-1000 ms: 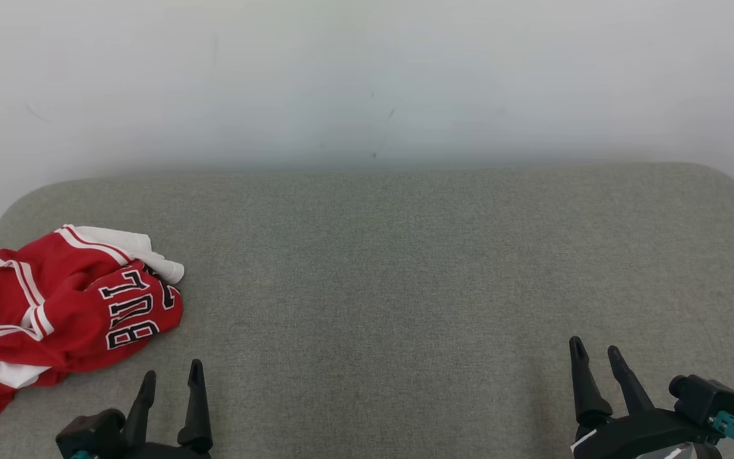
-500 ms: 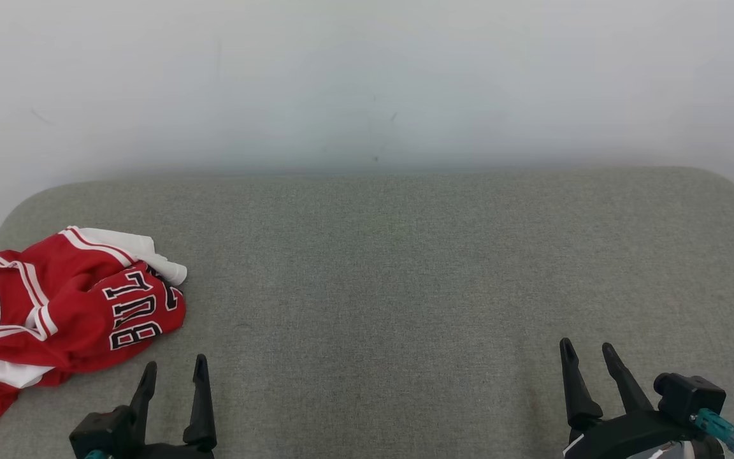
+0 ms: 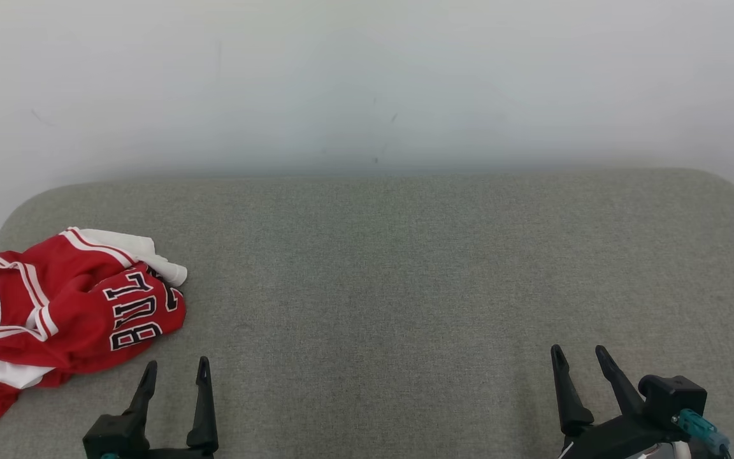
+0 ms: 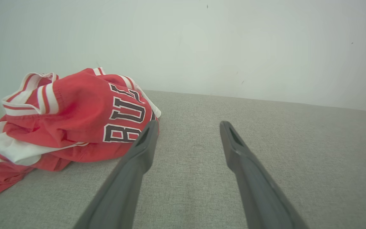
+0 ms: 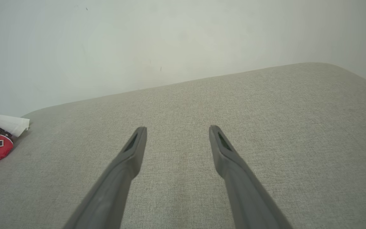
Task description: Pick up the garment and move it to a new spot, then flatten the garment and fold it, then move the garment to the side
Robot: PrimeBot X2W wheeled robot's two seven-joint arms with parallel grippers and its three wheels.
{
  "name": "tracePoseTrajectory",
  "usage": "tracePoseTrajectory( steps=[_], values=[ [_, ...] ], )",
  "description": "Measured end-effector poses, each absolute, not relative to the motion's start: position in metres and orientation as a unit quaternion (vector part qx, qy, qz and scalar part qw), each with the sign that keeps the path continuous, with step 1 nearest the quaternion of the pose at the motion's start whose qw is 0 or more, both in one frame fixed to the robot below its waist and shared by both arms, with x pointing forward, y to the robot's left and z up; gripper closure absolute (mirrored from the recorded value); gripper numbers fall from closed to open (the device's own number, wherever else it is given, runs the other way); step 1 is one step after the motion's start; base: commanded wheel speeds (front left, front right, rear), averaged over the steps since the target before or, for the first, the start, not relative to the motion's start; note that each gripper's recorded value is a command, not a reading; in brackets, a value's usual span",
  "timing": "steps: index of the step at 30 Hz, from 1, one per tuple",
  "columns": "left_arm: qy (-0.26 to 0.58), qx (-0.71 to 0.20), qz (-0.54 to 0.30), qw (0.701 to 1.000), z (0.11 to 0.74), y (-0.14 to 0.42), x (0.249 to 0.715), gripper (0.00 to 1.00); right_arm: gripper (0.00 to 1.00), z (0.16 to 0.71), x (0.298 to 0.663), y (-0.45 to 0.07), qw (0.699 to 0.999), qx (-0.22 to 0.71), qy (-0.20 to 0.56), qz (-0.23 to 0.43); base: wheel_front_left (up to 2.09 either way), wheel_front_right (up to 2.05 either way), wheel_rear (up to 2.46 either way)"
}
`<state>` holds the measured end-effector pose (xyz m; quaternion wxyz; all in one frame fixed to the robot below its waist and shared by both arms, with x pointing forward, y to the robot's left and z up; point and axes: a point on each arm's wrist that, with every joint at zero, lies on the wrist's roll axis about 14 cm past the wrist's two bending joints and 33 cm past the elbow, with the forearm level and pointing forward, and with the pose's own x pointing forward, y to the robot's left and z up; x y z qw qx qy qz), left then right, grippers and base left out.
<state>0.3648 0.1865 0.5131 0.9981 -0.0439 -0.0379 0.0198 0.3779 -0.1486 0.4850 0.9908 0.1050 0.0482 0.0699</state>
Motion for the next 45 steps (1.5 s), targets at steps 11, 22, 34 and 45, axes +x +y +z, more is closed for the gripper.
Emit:
tracePoseTrajectory(
  steps=[11,22,34,45],
  values=[
    [-0.047,-0.02,0.019,0.998,0.515,0.185,0.363,0.0,0.0,0.485,0.376,-0.147,0.994,0.066,0.048,0.077,0.0,0.0,0.0],
    [-0.053,-0.003,0.017,0.998,0.516,0.184,0.362,0.0,0.0,0.486,0.376,-0.145,0.995,0.045,0.043,0.082,0.0,0.0,0.0],
    [-0.051,-0.007,0.02,0.998,0.515,0.185,0.362,0.0,0.0,0.486,0.376,-0.145,0.995,0.045,0.042,0.081,0.0,0.0,0.0],
    [-0.048,-0.014,0.056,0.997,0.512,0.208,0.347,0.0,0.0,0.492,0.385,-0.121,0.992,0.022,0.031,0.118,0.0,0.0,0.0]
  ],
)
